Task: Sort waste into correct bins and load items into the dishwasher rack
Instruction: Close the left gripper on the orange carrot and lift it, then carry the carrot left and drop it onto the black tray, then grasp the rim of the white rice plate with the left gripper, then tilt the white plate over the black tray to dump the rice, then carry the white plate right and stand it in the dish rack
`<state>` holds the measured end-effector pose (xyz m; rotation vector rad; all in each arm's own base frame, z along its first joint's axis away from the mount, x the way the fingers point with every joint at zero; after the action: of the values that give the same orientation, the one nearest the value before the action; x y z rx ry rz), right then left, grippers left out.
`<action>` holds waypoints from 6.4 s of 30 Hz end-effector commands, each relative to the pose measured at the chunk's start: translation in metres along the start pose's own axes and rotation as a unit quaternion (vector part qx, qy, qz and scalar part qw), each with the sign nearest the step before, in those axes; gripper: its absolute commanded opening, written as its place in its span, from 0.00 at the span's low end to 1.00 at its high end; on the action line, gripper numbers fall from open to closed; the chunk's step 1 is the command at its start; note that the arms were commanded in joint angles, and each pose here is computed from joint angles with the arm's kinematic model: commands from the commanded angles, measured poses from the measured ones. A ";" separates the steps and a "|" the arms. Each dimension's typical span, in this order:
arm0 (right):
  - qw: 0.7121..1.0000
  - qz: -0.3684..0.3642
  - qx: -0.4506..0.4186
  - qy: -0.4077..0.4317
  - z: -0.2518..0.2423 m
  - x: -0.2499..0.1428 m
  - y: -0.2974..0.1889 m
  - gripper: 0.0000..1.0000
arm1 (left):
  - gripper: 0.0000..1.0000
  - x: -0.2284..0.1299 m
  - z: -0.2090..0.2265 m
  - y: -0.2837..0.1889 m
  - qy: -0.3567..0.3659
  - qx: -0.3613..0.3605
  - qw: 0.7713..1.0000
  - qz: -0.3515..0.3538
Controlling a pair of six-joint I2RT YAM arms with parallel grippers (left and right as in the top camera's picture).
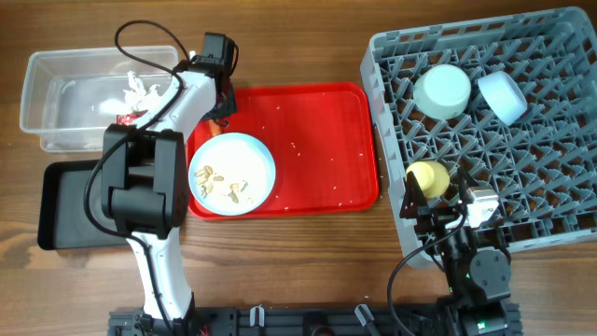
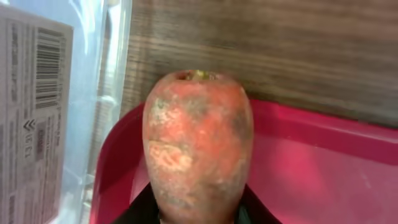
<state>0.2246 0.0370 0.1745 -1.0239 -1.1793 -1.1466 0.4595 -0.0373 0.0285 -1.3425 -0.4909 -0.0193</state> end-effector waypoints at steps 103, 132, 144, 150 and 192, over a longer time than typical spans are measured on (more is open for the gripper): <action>1.000 -0.003 -0.002 0.004 -0.001 0.001 0.000 1.00 | 0.04 -0.161 -0.083 -0.102 0.160 0.002 0.987 0.022; 1.000 -0.003 -0.002 0.004 -0.001 0.001 0.000 1.00 | 0.04 -0.092 0.047 -0.183 0.022 -0.159 0.980 0.116; 1.000 -0.003 -0.002 0.004 -0.001 0.001 0.000 1.00 | 0.04 -0.064 0.103 -0.201 -0.059 -0.414 0.903 0.099; 1.000 -0.003 -0.002 0.004 -0.001 0.001 0.000 1.00 | 0.04 -0.065 0.136 -0.223 -0.098 -0.476 0.873 0.039; 1.000 -0.003 -0.002 0.004 -0.001 0.001 0.000 1.00 | 0.04 -0.040 -0.011 -0.332 0.065 -0.629 0.760 -0.149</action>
<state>0.2246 0.0370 0.1744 -1.0241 -1.1790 -1.1463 0.3103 -0.0897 0.3099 -2.4300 -0.5184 -1.0362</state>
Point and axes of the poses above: each gripper's point midway between its finger pads, its own y axis out along the fingers, its own z axis along the line the jaws close on, x = y × z, the point moved 2 cm from there along -y, back along the fingers, and after that the axes turned 5 degrees about -y, right-handed, at the moved point
